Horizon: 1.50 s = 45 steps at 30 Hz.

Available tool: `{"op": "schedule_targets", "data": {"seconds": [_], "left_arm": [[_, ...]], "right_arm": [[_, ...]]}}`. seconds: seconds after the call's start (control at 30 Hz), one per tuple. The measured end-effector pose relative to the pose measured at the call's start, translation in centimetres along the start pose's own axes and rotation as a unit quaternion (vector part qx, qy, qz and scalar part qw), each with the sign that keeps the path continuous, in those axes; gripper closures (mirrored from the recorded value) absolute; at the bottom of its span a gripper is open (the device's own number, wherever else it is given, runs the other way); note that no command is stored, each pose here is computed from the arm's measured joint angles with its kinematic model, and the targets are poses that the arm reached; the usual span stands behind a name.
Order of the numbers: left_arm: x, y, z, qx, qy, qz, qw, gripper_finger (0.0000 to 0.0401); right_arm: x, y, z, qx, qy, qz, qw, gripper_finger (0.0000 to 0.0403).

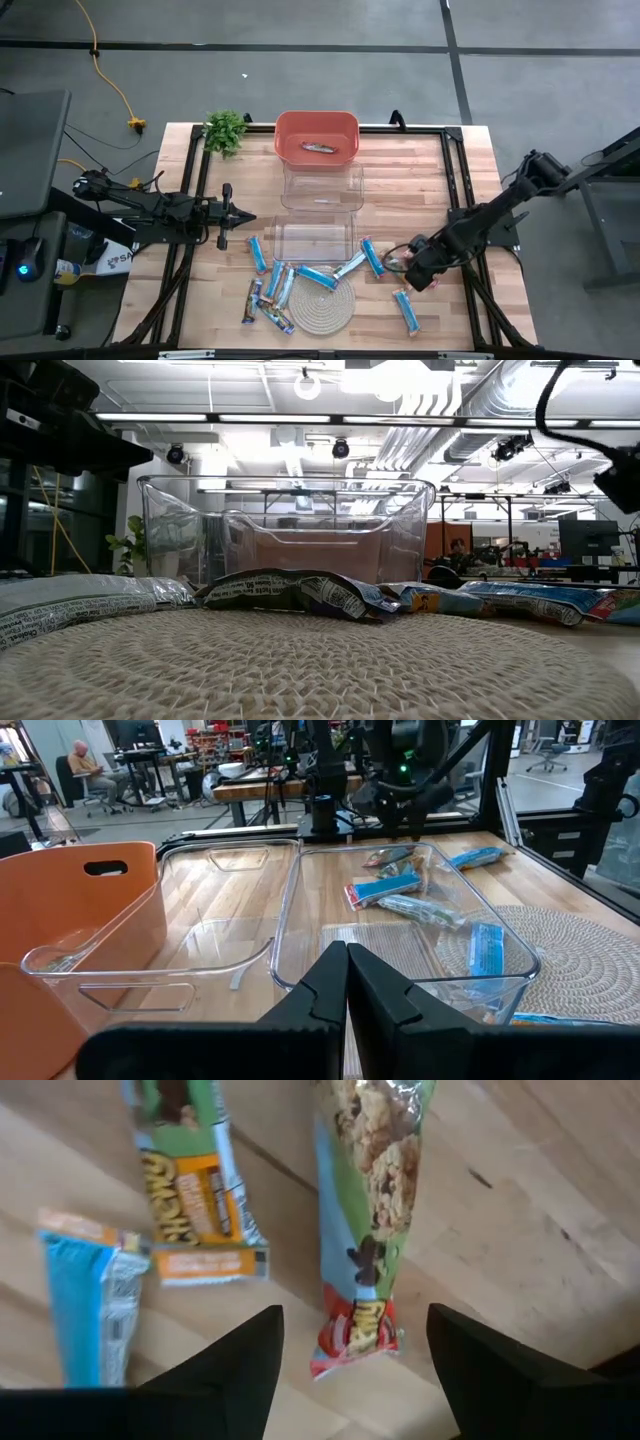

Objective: Pick and place Granola Bars by type
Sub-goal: Put the red granola bar into the orange bin

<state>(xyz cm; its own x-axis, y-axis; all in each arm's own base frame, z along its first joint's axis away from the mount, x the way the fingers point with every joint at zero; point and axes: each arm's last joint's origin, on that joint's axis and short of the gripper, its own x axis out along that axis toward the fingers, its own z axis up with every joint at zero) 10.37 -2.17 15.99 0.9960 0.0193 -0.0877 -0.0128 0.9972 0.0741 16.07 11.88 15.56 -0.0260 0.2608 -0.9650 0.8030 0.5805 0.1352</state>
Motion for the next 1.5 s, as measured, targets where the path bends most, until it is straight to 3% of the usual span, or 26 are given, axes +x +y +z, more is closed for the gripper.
{"op": "schedule_targets", "data": {"seconds": [0.23, 0.53, 0.93, 1.5], "left_arm": [[0.0, 0.0, 0.0, 0.0, 0.0, 0.0, 1.0, 0.0394], [0.0, 0.0, 0.0, 0.0, 0.0, 0.0, 1.0, 0.0394], [0.0, 0.0, 0.0, 0.0, 0.0, 0.0, 1.0, 0.0394], [0.0, 0.0, 0.0, 0.0, 0.0, 0.0, 1.0, 0.0394]], "right_arm": [[1.8, 0.2, 0.4, 0.014, 0.011, -0.044, 0.999, 0.0171], [2.7, 0.7, 0.6, 0.025, 0.009, -0.048, 0.999, 0.0175], [2.7, 0.8, 0.6, 0.025, 0.005, -0.042, 0.999, 0.0228], [2.7, 0.9, 0.6, 0.073, 0.004, -0.041, 0.996, 0.0304]]}}
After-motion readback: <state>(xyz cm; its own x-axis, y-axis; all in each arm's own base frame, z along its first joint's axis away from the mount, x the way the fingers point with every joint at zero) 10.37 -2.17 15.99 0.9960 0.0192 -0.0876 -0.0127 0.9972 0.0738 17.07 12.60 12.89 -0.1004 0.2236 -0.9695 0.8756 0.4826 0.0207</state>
